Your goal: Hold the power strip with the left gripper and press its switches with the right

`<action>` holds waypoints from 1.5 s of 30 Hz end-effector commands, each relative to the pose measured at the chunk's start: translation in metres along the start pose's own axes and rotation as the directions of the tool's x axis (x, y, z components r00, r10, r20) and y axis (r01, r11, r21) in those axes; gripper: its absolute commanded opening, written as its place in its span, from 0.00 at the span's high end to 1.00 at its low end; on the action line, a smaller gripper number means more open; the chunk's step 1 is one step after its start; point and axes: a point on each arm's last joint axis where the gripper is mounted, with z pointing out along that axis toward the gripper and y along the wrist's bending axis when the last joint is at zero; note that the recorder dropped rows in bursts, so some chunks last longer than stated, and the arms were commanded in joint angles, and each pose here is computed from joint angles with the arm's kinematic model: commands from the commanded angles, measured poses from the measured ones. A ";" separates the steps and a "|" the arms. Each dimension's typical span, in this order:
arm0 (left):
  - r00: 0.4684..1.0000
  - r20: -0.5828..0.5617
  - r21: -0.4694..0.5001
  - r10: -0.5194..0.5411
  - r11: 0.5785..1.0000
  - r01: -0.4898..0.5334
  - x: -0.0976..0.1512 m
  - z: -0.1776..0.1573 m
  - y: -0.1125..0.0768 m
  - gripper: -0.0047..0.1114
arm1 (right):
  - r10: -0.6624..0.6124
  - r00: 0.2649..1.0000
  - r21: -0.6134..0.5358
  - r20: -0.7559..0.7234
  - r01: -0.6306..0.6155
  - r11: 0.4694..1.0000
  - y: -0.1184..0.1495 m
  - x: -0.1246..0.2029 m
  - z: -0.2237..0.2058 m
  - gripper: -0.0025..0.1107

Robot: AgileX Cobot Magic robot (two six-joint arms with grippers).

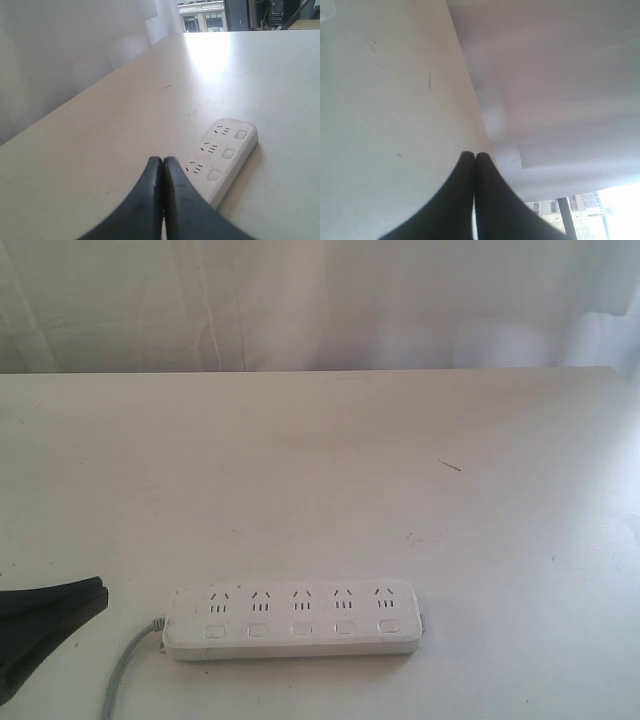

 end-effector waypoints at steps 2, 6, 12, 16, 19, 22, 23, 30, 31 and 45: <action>1.000 -0.013 0.007 -0.007 1.000 0.007 0.002 -0.001 -0.001 0.96 | -0.011 1.000 0.012 -0.006 0.011 1.000 0.000 0.001 0.000 0.98; 1.000 -0.026 0.011 -0.007 1.000 0.007 0.004 -0.001 -0.001 0.96 | -0.002 1.000 0.012 -0.004 0.002 1.000 0.000 0.001 0.000 0.98; 0.999 -0.032 0.013 -0.007 1.000 0.007 0.004 -0.001 -0.002 0.96 | 0.102 0.994 -0.033 -0.025 -0.103 0.994 0.005 0.002 0.000 0.98; 0.999 -0.032 0.013 -0.007 1.000 0.007 0.004 -0.001 -0.002 0.96 | 0.434 0.900 -0.070 -0.043 -0.436 0.897 0.009 0.001 0.000 0.98; 0.999 -0.032 0.013 -0.007 1.000 0.007 0.004 -0.001 -0.002 0.96 | 0.710 0.702 -0.091 -0.045 -0.711 0.697 0.010 -0.003 -0.001 0.98; 0.999 -0.032 0.013 -0.007 1.000 0.007 0.004 -0.001 -0.002 0.96 | 0.805 0.591 -0.110 -0.043 -0.804 0.584 0.010 -0.006 -0.001 0.98; 0.999 -0.032 0.013 -0.007 1.000 0.007 0.004 -0.001 -0.002 0.96 | 0.808 0.588 -0.111 -0.043 -0.806 0.581 0.010 -0.006 -0.001 0.98; 0.999 -0.031 0.013 -0.010 1.000 0.010 0.004 -0.001 -0.002 0.96 | 0.925 0.376 -0.096 -0.046 -0.924 0.371 0.008 -0.006 -0.001 0.98; 0.999 -0.031 0.013 -0.010 1.000 0.010 0.004 -0.001 -0.002 0.96 | 0.937 0.348 -0.093 -0.037 -0.935 0.343 0.007 -0.007 -0.001 0.98; 0.998 -0.054 0.021 0.009 1.000 -0.008 0.006 -0.001 -0.002 0.96 | 0.944 0.328 -0.090 -0.013 -0.941 0.326 0.005 -0.007 0.000 0.98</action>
